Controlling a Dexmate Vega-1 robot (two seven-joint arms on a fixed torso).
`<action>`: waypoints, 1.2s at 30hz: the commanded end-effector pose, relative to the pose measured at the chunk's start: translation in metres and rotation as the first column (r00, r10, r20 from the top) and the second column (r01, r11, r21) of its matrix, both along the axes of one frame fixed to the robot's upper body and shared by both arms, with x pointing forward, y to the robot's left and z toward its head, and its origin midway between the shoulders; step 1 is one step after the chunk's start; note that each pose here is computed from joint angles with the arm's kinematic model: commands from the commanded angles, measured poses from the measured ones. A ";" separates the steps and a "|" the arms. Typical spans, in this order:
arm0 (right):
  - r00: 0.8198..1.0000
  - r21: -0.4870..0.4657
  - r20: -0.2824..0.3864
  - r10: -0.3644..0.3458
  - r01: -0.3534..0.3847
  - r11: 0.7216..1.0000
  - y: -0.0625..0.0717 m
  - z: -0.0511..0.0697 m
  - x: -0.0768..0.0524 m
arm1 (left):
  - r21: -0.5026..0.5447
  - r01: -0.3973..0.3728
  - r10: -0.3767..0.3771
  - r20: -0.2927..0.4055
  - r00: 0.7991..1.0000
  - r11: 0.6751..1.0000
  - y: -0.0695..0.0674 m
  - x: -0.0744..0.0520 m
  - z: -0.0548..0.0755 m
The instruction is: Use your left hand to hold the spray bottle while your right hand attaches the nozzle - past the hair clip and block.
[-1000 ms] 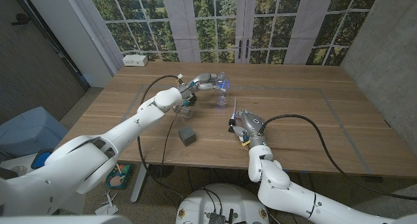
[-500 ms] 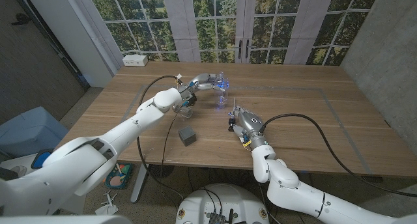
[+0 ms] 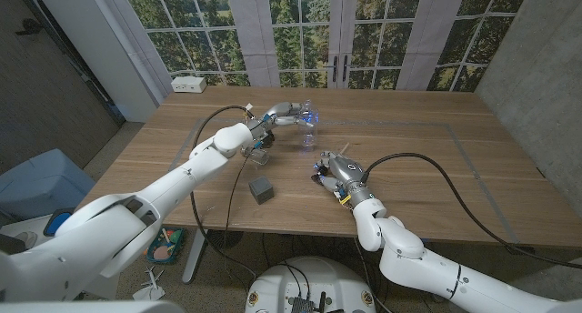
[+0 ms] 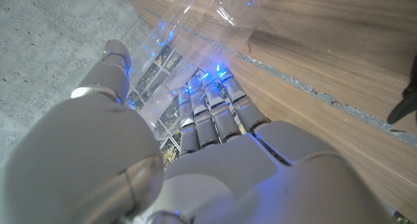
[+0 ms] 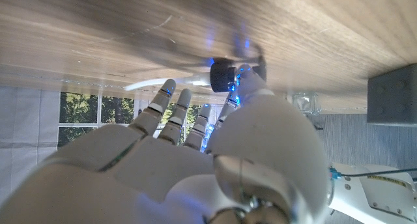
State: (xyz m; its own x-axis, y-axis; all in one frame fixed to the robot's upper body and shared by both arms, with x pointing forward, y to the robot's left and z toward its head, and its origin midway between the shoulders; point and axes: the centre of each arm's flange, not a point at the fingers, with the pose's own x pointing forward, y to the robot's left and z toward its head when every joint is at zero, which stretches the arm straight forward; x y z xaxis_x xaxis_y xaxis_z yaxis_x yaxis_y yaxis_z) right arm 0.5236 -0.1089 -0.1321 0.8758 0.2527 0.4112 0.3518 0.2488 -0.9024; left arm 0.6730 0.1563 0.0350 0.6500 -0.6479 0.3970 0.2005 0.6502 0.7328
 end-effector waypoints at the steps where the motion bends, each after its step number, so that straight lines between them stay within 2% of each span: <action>1: 0.999 -0.005 -0.015 -0.047 0.047 0.999 -0.004 0.004 0.001 | 0.001 0.001 -0.001 0.007 1.000 1.000 -0.002 -0.004 0.001; 5: 0.998 -0.003 -0.012 -0.067 0.067 0.998 -0.005 0.003 0.001 | 0.004 0.002 -0.002 0.012 1.000 1.000 -0.003 -0.006 0.001; 15: 0.989 -0.046 -0.068 -0.133 0.130 0.991 -0.006 0.007 0.006 | 0.004 0.003 -0.003 0.016 1.000 1.000 -0.004 -0.009 0.002; 21: 0.980 -0.077 -0.023 -0.199 0.197 0.977 -0.007 0.011 0.006 | 0.004 0.006 -0.006 0.019 1.000 1.000 -0.004 -0.011 0.002; 24: 0.976 -0.091 -0.028 -0.216 0.212 0.973 -0.008 0.013 0.008 | 0.004 0.007 -0.007 0.021 1.000 1.000 -0.004 -0.012 0.003; 28: 0.974 -0.089 -0.037 -0.222 0.219 0.972 -0.010 0.014 0.009 | 0.002 0.008 -0.008 0.021 1.000 1.000 -0.004 -0.012 0.003; 36: 0.980 -0.049 -0.005 -0.198 0.198 0.979 -0.015 0.018 0.010 | 0.004 0.007 -0.007 0.020 1.000 1.000 -0.005 -0.011 0.003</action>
